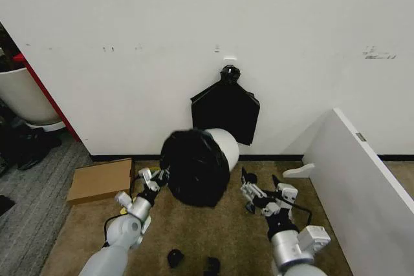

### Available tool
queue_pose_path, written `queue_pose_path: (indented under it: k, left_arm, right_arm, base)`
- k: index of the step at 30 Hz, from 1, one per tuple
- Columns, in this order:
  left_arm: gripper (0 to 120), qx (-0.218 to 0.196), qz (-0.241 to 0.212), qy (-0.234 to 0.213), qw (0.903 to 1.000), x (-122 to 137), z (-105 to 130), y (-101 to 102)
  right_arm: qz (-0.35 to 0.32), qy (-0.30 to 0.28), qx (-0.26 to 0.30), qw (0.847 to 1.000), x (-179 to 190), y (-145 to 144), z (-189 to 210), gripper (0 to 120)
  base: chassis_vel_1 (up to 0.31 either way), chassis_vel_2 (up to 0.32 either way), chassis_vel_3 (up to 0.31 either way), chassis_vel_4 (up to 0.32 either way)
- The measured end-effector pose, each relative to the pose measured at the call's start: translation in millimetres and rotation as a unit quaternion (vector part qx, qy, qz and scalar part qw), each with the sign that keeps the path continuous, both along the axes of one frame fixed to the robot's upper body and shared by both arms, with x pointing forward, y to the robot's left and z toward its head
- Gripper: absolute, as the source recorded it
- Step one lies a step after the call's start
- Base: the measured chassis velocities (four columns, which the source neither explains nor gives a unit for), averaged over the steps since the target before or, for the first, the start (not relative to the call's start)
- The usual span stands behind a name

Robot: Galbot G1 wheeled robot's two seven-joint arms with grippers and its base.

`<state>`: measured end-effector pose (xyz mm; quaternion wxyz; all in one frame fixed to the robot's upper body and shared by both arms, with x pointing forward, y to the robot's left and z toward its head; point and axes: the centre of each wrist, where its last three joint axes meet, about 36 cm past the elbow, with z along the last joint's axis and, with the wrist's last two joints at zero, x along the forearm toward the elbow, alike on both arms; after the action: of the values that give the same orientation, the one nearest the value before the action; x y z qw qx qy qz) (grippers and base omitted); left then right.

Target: Place the garbage bag over the trash bin.

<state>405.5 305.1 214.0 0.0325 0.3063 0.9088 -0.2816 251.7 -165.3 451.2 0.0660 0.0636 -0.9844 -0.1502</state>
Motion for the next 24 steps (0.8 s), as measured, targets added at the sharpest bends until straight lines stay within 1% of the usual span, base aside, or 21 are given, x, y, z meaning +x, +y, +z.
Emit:
queue_pose_path:
  k: [2,4,6,8,10,15,18,24]
  left_arm:
    - [0,0.002,-0.005,-0.008,1.0,-0.7,-2.8,2.1]
    - [0,0.006,-0.025,-0.037,0.999,-3.5,-9.0,8.6]
    - [0,0.011,-0.04,-0.052,0.9978,-4.0,-9.0,10.8]
    - [0,0.012,-0.043,-0.055,0.9974,-4.3,-8.9,11.2]
    - [0,0.018,-0.059,-0.069,0.9957,-6.6,-5.8,9.0]
    - [0,0.031,-0.069,-0.083,0.9937,-9.2,-1.8,5.1]
    - [0,0.038,-0.071,-0.088,0.9929,-9.5,0.0,3.5]
    - [0,0.049,-0.069,-0.089,0.9925,-8.3,0.8,0.8]
  right_arm:
    - [0.003,0.003,0.001,1.0,1.8,-0.9,0.2,100]
    - [0.023,0.02,0.002,1.0,6.5,-3.7,2.6,100]
    - [0.037,0.035,-0.002,0.999,8.3,-4.2,3.6,100]
    - [0.04,0.038,-0.003,0.998,8.7,-4.1,3.9,100]
    - [0.061,0.059,-0.018,0.996,12.9,-2.6,2.4,100]
    - [0.078,0.077,-0.029,0.994,17.5,-0.9,1.8,100]
    - [0.086,0.082,-0.023,0.993,16.3,-0.3,6.4,100]
    - [0.088,0.074,-0.014,0.993,15.3,-0.1,8.3,100]
  base:
    - [0.0,0.0,0.0,0.0]
    - [0.0,0.0,0.0,0.0]
    - [0.0,0.0,0.0,0.0]
    - [0.0,0.0,0.0,0.0]
    - [0.0,0.0,0.0,0.0]
    - [0.0,0.0,0.0,0.0]
    - [0.0,0.0,0.0,0.0]
    - [0.0,0.0,0.0,0.0]
